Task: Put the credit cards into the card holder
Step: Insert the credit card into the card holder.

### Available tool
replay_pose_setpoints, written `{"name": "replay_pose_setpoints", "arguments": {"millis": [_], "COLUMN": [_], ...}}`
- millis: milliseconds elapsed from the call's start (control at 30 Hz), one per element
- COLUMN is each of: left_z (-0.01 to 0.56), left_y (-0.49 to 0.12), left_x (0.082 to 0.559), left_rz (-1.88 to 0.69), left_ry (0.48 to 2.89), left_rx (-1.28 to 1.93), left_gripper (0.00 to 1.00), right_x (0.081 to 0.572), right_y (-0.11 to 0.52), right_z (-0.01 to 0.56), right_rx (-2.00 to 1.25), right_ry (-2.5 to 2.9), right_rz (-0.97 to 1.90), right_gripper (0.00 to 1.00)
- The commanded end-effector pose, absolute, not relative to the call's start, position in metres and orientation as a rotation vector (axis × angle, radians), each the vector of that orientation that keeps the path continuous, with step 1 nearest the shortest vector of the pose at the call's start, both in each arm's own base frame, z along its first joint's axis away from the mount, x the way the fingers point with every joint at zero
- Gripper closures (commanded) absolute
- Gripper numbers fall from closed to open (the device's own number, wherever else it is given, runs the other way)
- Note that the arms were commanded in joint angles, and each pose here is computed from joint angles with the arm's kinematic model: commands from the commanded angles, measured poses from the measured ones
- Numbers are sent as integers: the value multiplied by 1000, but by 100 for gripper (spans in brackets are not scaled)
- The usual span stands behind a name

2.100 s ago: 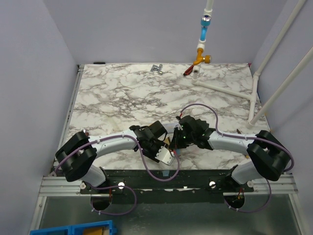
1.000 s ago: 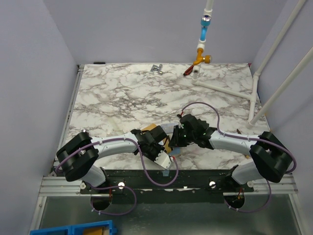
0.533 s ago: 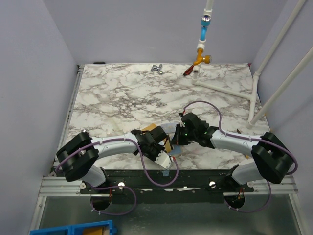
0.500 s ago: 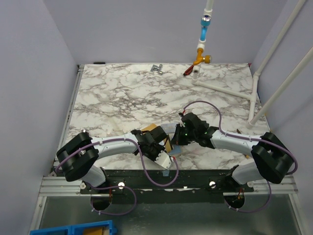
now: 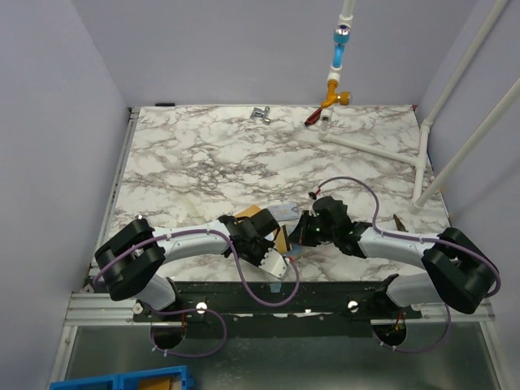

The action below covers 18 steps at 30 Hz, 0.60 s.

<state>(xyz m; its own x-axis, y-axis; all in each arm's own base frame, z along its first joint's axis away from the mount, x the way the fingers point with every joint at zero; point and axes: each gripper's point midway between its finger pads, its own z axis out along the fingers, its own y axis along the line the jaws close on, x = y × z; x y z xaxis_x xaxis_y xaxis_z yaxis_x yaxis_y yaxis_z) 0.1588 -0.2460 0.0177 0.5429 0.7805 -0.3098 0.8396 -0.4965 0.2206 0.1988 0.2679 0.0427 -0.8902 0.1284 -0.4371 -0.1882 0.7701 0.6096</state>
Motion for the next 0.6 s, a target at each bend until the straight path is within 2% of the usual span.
{"name": "replay_pose_setpoints", "arguments": {"millis": [0, 400, 567], "left_z": [-4, -7, -6], "left_y": [-235, -235, -236], "left_x": [155, 159, 159], "left_rz": [-226, -204, -205], "left_ry": [1406, 1423, 1431], "left_rx": [2470, 2474, 2467], "left_gripper": [81, 85, 86], "right_x": [199, 211, 217], "right_y": [266, 265, 264], "right_z": [43, 72, 76], "right_rx": [36, 92, 83], "right_ry": [2466, 2318, 2310], "right_rz": [989, 1107, 1072], "right_gripper": [99, 99, 99]}}
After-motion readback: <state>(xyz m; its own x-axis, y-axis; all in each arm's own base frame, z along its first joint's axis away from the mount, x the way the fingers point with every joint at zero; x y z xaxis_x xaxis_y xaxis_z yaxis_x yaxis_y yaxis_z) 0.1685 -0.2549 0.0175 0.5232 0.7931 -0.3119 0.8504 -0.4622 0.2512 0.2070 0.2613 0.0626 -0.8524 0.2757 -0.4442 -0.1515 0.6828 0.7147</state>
